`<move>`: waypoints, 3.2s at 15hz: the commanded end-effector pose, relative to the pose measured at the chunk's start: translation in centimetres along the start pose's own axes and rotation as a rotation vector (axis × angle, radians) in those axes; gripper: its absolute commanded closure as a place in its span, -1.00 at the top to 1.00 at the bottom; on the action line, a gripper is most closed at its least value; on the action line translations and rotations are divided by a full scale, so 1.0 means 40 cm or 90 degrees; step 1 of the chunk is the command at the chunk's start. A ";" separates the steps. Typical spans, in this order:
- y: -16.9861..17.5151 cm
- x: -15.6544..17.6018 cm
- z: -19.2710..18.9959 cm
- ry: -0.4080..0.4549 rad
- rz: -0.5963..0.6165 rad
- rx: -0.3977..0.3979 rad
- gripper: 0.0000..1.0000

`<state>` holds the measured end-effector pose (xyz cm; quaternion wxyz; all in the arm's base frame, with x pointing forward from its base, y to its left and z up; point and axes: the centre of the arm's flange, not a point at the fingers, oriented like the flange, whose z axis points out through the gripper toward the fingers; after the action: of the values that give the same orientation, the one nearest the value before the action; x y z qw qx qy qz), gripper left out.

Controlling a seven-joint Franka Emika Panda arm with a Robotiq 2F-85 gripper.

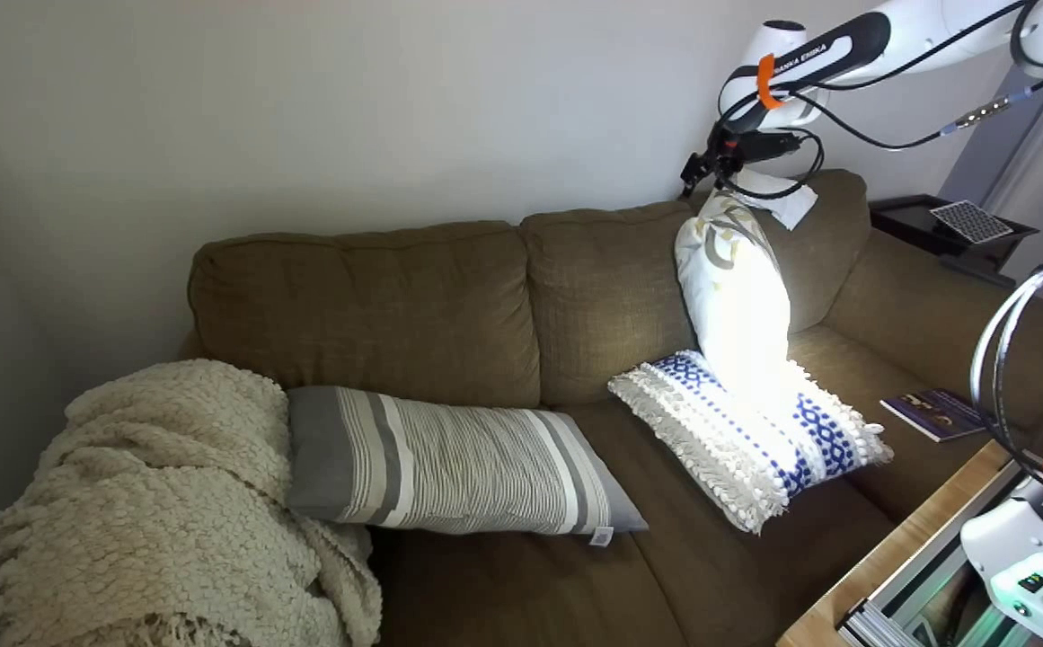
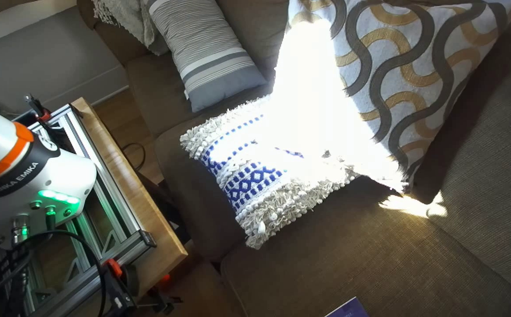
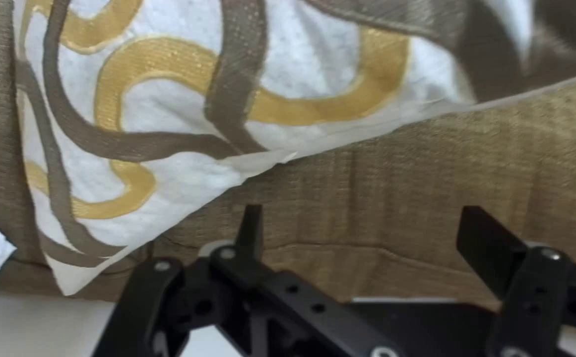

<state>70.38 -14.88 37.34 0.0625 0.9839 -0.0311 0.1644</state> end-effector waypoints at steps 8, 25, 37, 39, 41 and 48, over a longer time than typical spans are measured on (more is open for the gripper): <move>0.120 0.000 0.287 0.034 0.263 -0.232 1.00; 0.236 -0.013 0.183 -0.155 0.188 -0.248 -1.00; 0.277 -0.034 -0.026 -0.160 -0.108 -0.123 -0.99; 0.287 -0.042 -0.057 -0.175 -0.139 -0.121 -0.99; 0.295 -0.049 -0.087 -0.183 -0.160 -0.118 -0.99; 0.307 -0.055 -0.175 -0.178 -0.177 -0.126 -0.99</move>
<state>67.13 -26.22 41.39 0.1716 0.9829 0.0671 0.0067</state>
